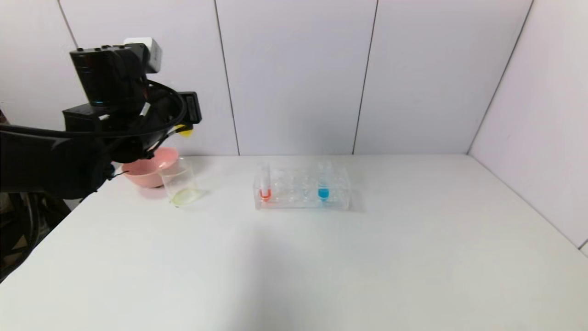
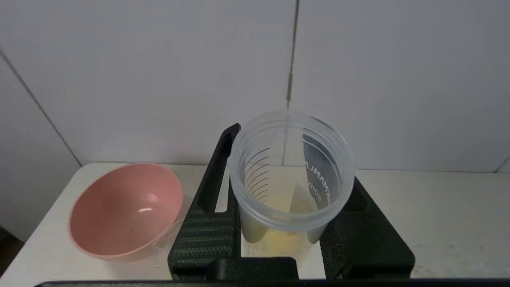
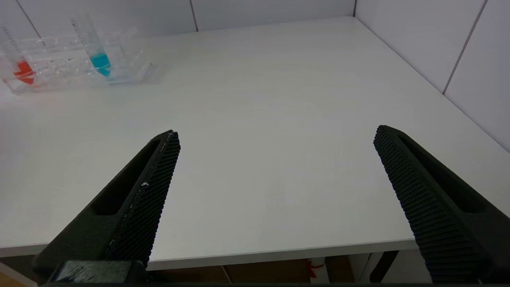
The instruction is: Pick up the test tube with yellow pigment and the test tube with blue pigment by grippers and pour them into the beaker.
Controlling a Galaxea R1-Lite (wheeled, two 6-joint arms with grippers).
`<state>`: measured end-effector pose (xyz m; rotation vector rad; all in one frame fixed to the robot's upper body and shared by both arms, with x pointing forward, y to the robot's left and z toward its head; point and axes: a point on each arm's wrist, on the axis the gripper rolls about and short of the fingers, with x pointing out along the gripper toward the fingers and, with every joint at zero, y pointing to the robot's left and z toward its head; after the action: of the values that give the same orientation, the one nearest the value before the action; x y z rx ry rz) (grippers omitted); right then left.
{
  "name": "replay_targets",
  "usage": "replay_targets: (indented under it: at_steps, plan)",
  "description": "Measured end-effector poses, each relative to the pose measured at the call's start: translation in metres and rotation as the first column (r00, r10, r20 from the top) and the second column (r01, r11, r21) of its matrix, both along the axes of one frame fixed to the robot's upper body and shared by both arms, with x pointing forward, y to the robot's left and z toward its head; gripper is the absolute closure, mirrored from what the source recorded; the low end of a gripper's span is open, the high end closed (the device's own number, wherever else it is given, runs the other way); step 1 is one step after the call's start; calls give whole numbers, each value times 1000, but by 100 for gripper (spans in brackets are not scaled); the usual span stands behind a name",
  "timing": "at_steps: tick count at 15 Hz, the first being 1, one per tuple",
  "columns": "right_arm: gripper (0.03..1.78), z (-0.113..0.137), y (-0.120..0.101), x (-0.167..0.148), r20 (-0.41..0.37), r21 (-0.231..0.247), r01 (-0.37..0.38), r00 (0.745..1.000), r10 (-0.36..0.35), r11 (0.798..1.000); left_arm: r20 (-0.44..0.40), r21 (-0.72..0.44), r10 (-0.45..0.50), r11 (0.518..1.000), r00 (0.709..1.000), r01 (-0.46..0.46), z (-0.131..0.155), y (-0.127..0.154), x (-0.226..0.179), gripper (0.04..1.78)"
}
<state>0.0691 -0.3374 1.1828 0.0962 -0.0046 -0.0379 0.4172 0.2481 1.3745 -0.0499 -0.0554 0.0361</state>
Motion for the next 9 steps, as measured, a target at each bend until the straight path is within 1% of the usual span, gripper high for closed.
replay_targets:
  at_steps: [2,6,9]
  plan:
    - [4,0,0,0,0,0,0,1000,0,1000,1,1,29,1000,1000,-29,1,30,-3,128]
    - [4,0,0,0,0,0,0,1000,0,1000,-3,7,65,998,998,-65,0,81,-11,128]
    - [4,0,0,0,0,0,-1,1000,1,1000,2,11,76,997,997,-76,1,116,-17,128]
